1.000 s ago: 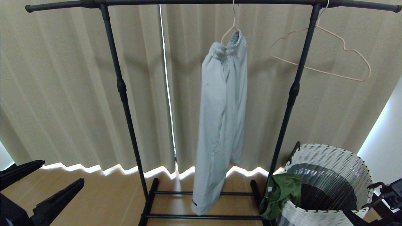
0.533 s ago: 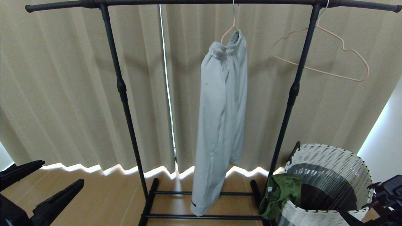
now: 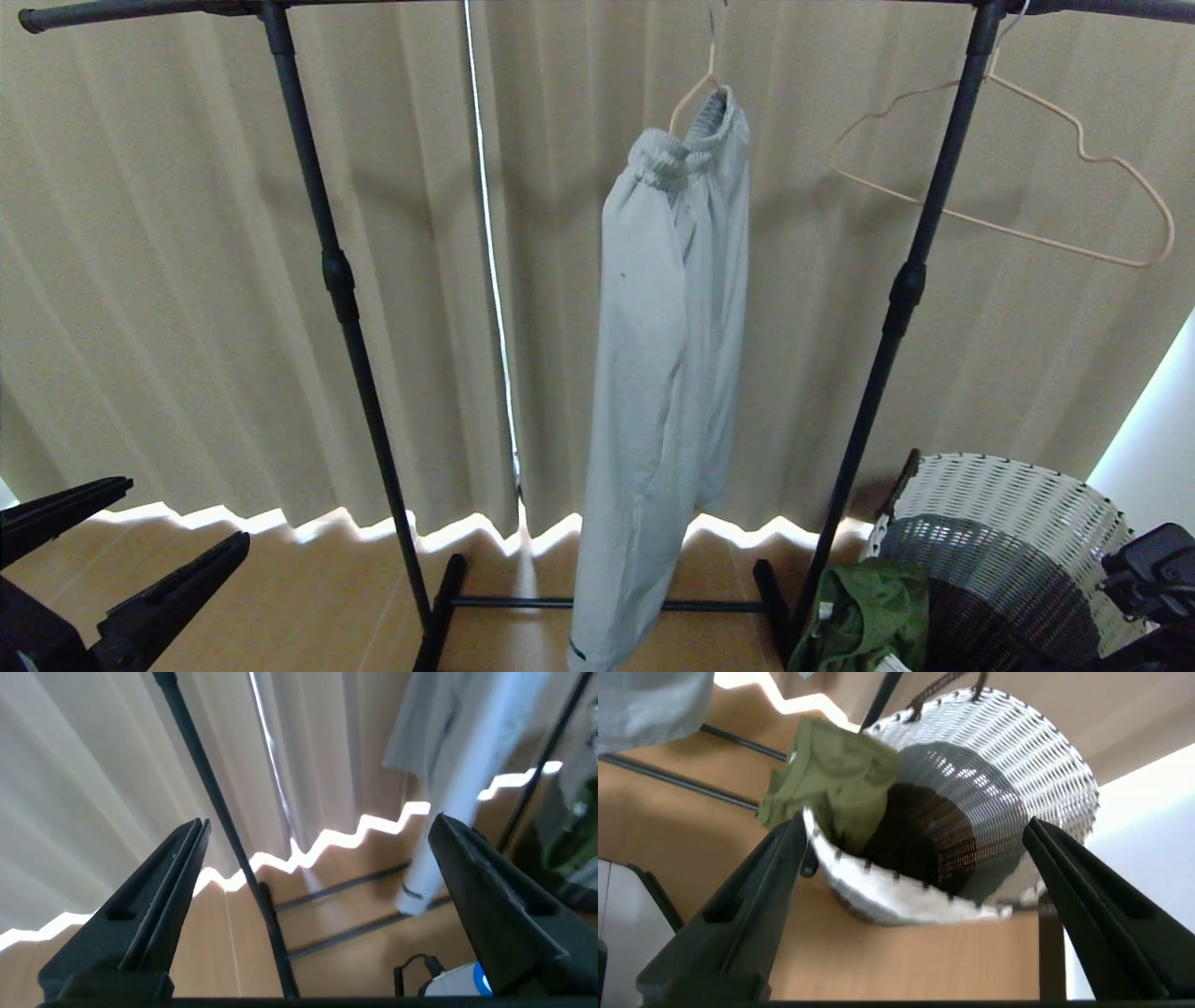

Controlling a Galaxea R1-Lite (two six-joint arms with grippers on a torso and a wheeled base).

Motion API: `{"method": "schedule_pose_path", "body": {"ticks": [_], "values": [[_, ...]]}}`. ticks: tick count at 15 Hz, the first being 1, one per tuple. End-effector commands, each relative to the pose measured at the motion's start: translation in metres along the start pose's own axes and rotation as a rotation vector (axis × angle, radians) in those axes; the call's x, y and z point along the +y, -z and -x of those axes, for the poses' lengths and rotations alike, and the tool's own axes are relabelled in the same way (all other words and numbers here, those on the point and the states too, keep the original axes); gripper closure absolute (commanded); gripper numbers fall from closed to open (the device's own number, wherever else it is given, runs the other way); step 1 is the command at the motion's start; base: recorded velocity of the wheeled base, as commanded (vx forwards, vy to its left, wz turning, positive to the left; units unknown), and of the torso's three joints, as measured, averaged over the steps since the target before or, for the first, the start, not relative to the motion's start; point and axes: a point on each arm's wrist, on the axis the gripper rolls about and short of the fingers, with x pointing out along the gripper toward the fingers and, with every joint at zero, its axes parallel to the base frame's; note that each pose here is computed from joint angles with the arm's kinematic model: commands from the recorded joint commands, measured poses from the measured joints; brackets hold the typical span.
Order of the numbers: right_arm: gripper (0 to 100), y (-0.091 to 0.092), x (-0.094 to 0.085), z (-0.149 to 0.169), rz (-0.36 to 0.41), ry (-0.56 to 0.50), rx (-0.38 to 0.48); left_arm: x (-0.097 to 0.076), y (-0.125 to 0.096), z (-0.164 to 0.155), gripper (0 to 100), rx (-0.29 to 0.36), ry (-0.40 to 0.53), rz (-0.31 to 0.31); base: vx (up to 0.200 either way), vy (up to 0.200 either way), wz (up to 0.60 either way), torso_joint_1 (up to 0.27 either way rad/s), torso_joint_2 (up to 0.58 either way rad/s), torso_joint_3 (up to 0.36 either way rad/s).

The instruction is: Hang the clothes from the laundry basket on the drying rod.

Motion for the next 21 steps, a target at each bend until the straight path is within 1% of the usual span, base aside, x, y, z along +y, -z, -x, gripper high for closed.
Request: {"method": "schedule_pose_path", "body": {"ticks": [1,2,3,4,7,8,9,11,13,16,17,19,21], "values": [[0,0.001,0.004,-0.011,0.023,-0.034,0.069,0.0,0.0,0.0,0,-0.001,0.0,-0.004,0.0,0.0,0.0,0.0,0.0,0.0],[0,0.001,0.008,-0.017,0.038,-0.057,0.093,0.0,0.001,0.0,0,0.0,0.0,-0.004,0.0,0.0,0.0,0.0,0.0,0.0],[0,-0.001,0.015,-0.03,0.067,-0.101,0.15,0.0,0.001,0.0,0,0.0,0.0,-0.004,0.0,0.0,0.0,0.0,0.0,0.0],[0,-0.003,0.019,-0.041,0.084,-0.121,0.189,0.0,0.001,0.0,0,0.0,0.0,-0.004,0.0,0.0,0.0,0.0,0.0,0.0],[0,-0.011,0.038,-0.062,0.159,-0.201,0.228,0.0,-0.001,0.0,0,-0.003,0.001,-0.001,0.0,0.0,0.0,0.0,0.0,0.0],[0,-0.012,0.042,-0.066,0.17,-0.214,0.238,0.0,-0.001,0.0,0,-0.005,0.003,-0.002,0.0,0.0,0.0,0.0,0.0,0.0],[0,-0.015,0.053,-0.088,0.196,-0.231,0.291,-0.001,0.0,0.0,0,-0.001,0.017,-0.001,0.0,0.0,0.0,0.0,0.0,0.0],[0,-0.012,0.063,-0.114,0.215,-0.211,0.341,-0.004,0.002,-0.002,0,0.008,0.044,-0.003,0.0,0.0,0.0,0.0,0.0,0.0],[0,-0.009,0.07,-0.135,0.236,-0.133,0.373,-0.009,0.005,-0.002,0,0.015,0.096,-0.008,0.0,0.0,0.0,0.0,0.0,0.0],[0,-0.009,0.078,-0.159,0.247,-0.116,0.399,-0.014,0.007,-0.006,0,0.036,0.151,-0.014,0.0,0.0,0.0,0.0,0.0,0.0],[0,-0.009,0.079,-0.165,0.249,-0.108,0.408,-0.014,0.007,-0.006,0,0.032,0.151,-0.014,0.0,0.0,0.0,0.0,0.0,0.0],[0,-0.006,0.075,-0.179,0.246,-0.028,0.439,-0.014,0.007,-0.006,0,0.03,0.15,-0.015,0.0,0.0,0.0,0.0,0.0,0.0],[0,-0.006,0.073,-0.185,0.238,-0.011,0.446,-0.014,0.007,-0.006,0,0.032,0.151,-0.014,0.0,0.0,0.0,0.0,0.0,0.0]]}}
